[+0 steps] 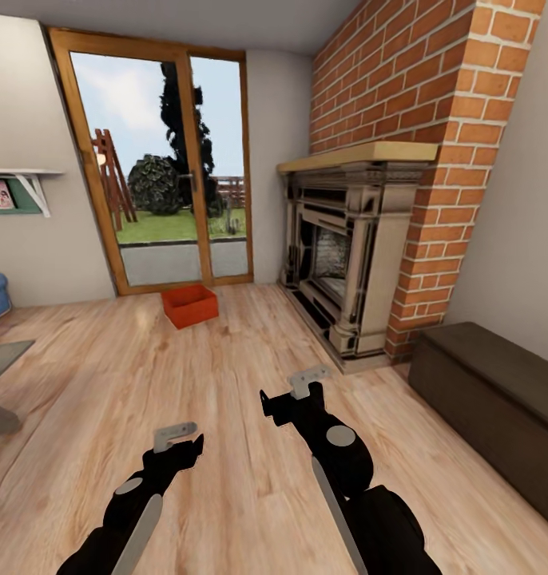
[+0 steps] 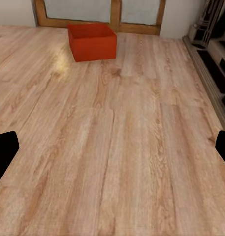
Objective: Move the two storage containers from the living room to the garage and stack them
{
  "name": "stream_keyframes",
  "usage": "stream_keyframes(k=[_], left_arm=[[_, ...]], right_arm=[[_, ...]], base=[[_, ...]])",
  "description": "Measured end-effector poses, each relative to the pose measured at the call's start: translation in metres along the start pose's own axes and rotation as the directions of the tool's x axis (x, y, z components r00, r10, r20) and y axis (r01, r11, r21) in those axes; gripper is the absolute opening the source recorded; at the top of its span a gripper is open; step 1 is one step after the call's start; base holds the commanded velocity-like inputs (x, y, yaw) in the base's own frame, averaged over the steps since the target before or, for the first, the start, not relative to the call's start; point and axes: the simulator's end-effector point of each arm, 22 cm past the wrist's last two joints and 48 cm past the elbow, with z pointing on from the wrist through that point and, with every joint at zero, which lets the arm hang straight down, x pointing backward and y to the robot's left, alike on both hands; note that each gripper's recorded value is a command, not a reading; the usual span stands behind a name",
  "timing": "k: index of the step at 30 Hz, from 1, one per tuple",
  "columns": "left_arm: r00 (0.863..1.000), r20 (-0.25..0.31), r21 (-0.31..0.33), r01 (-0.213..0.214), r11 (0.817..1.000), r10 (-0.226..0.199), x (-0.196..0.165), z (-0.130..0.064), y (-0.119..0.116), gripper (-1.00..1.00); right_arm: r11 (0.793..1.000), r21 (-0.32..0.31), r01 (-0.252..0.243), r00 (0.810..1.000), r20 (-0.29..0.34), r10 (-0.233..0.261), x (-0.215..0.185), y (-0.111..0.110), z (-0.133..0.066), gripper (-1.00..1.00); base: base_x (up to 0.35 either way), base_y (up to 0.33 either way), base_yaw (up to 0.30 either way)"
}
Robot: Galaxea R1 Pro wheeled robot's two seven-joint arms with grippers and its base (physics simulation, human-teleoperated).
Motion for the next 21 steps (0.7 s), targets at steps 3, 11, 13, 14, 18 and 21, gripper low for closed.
stream_keyframes(k=[3,11,13,14,18,21], left_arm=[[1.0,0.0,0.0,0.0,1.0,0.0,0.0,0.0,0.0,1.0],[1.0,0.0,0.0,0.0,1.0,0.0,-0.0001,0.0,0.0,1.0],[1.0,0.0,0.0,0.0,1.0,0.0,-0.0001,0.0,0.0,1.0],[1.0,0.0,0.0,0.0,1.0,0.0,-0.0001,0.0,0.0,1.0],[1.0,0.0,0.0,0.0,1.0,0.0,-0.0001,0.0,0.0,1.0],[1.0,0.0,0.0,0.0,1.0,0.0,-0.0001,0.0,0.0,1.0]], right_arm=[[1.0,0.0,0.0,1.0,0.0,0.0,-0.0001,0.0,0.0,1.0],[1.0,0.0,0.0,1.0,0.001,0.0,-0.0002,0.0,0.0,1.0],[1.0,0.0,0.0,1.0,0.0,0.0,-0.0001,0.0,0.0,1.0],[1.0,0.0,0.0,1.0,0.0,0.0,-0.0001,0.0,0.0,1.0],[1.0,0.0,0.0,1.0,0.0,0.0,0.0,0.0,0.0,1.0],[1.0,0.0,0.0,1.0,0.0,0.0,0.0,0.0,0.0,1.0]], base=[[0.336,0.0,0.095],[0.336,0.0,0.012],[0.336,0.0,0.001],[0.336,0.0,0.0],[0.336,0.0,0.0],[0.336,0.0,0.0]])
